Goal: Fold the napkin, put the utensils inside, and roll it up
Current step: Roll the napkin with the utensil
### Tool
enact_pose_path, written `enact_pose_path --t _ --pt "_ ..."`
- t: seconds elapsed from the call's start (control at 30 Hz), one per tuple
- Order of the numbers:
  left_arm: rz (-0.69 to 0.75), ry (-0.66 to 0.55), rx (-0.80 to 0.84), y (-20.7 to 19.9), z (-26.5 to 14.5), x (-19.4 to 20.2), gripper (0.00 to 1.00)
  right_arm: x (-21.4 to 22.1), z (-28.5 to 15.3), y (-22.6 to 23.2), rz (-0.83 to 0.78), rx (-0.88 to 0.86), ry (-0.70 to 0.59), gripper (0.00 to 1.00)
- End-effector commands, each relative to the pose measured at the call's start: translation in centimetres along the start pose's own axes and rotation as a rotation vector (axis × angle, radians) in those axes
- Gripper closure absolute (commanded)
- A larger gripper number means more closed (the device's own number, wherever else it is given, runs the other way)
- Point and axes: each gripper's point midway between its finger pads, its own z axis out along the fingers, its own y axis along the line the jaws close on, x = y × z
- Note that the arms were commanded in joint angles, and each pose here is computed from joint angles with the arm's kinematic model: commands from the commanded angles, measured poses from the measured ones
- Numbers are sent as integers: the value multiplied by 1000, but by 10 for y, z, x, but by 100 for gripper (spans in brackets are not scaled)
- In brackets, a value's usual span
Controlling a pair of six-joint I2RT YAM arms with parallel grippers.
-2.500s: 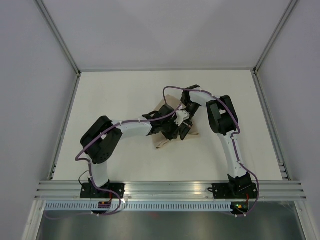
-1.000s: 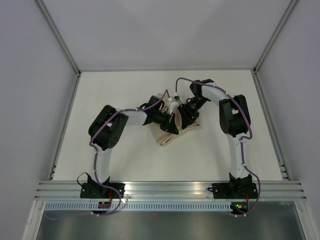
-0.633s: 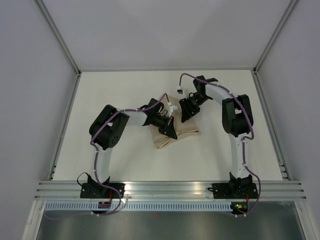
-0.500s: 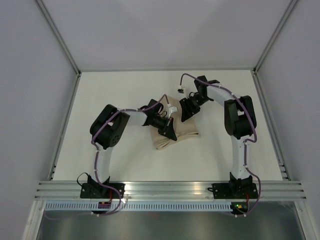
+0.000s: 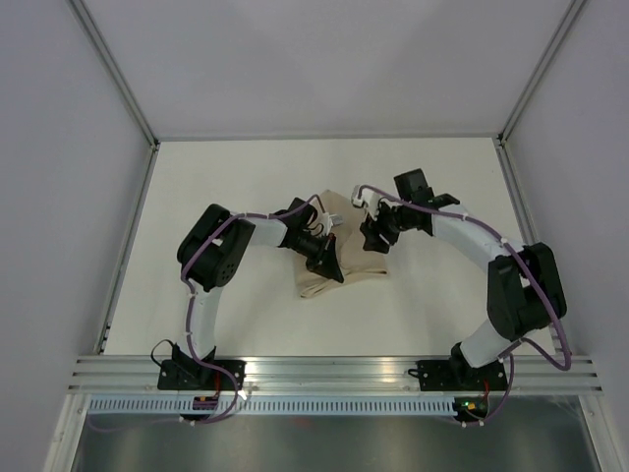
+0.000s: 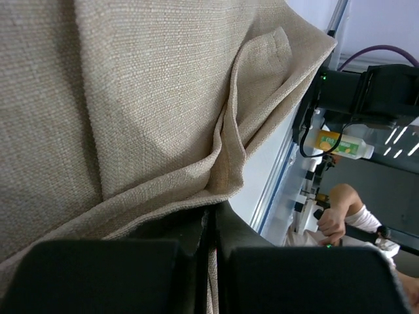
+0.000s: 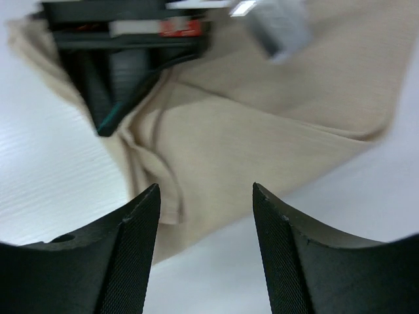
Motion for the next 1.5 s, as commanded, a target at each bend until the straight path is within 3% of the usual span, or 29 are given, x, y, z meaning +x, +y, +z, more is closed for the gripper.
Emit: enact_pose_path --t 0.0,0.5,0.93,1.03,1.1,1.27,1.47 --pt "-201 50 -69 18 2 25 98 -1 11 34 -291 -19 -8 35" --pt "-243 60 -78 19 1 32 98 32 46 104 -552 -77 59 36" --pt "-248 63 -72 19 1 32 98 40 71 100 -530 -70 104 44" --pt "-251 66 -73 19 2 34 98 40 73 99 -512 -72 105 54" --pt "-252 68 -73 19 1 36 98 38 73 101 -493 -91 101 67" --pt "-243 65 -66 17 1 35 98 38 66 94 -380 -163 125 82" --pt "-224 31 -36 6 -1 25 90 50 62 85 -230 -277 181 85"
